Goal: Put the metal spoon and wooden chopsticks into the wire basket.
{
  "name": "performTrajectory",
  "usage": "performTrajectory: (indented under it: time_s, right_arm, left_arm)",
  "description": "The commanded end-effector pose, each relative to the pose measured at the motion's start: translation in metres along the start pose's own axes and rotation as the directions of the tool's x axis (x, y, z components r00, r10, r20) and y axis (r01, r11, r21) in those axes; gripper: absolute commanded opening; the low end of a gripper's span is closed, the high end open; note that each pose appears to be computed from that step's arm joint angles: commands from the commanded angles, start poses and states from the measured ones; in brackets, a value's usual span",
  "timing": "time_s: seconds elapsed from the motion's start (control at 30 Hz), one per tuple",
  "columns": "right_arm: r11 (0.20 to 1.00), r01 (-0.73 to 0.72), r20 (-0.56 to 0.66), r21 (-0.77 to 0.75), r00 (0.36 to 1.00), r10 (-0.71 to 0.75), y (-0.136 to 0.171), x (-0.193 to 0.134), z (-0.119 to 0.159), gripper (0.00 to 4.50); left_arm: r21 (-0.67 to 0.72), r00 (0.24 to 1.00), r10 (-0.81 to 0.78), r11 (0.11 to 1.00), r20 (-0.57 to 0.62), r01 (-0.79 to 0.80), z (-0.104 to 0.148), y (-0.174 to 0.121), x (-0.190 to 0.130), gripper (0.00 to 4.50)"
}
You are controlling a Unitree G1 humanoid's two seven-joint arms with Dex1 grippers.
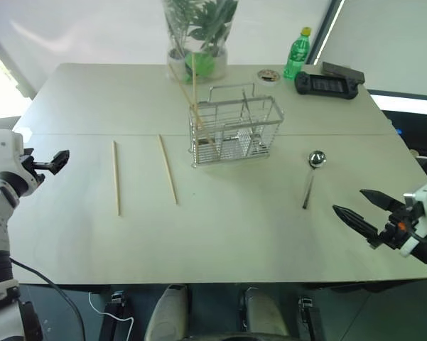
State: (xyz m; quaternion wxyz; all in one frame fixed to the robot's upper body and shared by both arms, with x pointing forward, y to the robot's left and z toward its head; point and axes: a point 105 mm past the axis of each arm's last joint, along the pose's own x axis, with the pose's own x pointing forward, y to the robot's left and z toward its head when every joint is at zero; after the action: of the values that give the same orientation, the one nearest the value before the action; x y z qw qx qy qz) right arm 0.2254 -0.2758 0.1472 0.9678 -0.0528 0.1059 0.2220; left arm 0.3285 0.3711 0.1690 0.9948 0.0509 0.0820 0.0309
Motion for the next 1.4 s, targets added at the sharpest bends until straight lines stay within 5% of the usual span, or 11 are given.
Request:
performTrajectory:
  time_s: [0.03, 0.33, 0.57, 0.73, 0.9, 1.4]
  right_arm:
    - [1.000, -0.014, 0.021, -0.025, 1.000, 0.014, 0.002, 0.001, 0.009, 4.48]
    - [0.997, 0.002, 0.018, -0.080, 1.000, 0.000, -0.008, 0.010, 0.025, 4.48]
    - [0.994, 0.081, -0.035, -0.075, 0.996, -0.084, -0.018, 0.036, 0.046, 4.48]
    - [0.976, 0.216, -0.131, 0.035, 0.969, -0.210, -0.033, 0.069, 0.064, 4.48]
    - [0.927, 0.317, -0.283, 0.199, 0.925, -0.255, -0.035, 0.099, 0.068, 4.48]
    - [0.805, 0.508, -0.592, 0.306, 0.764, -0.257, -0.052, 0.137, 0.033, 4.48]
  left_arm:
    - [0.041, 0.998, -0.008, 0.999, 0.062, 0.005, 0.021, -0.003, -0.002, 4.50]
    - [0.072, 0.989, -0.091, 0.994, 0.115, 0.083, 0.039, -0.029, -0.010, 4.50]
    - [0.133, 0.941, -0.309, 0.947, 0.137, 0.292, 0.060, -0.077, -0.024, 4.50]
    - [0.256, 0.812, -0.570, 0.809, 0.126, 0.529, 0.083, -0.136, -0.053, 4.50]
    - [0.337, 0.732, -0.668, 0.725, 0.131, 0.601, 0.099, -0.166, -0.071, 4.50]
    - [0.384, 0.724, -0.673, 0.716, 0.154, 0.583, 0.105, -0.179, -0.093, 4.50]
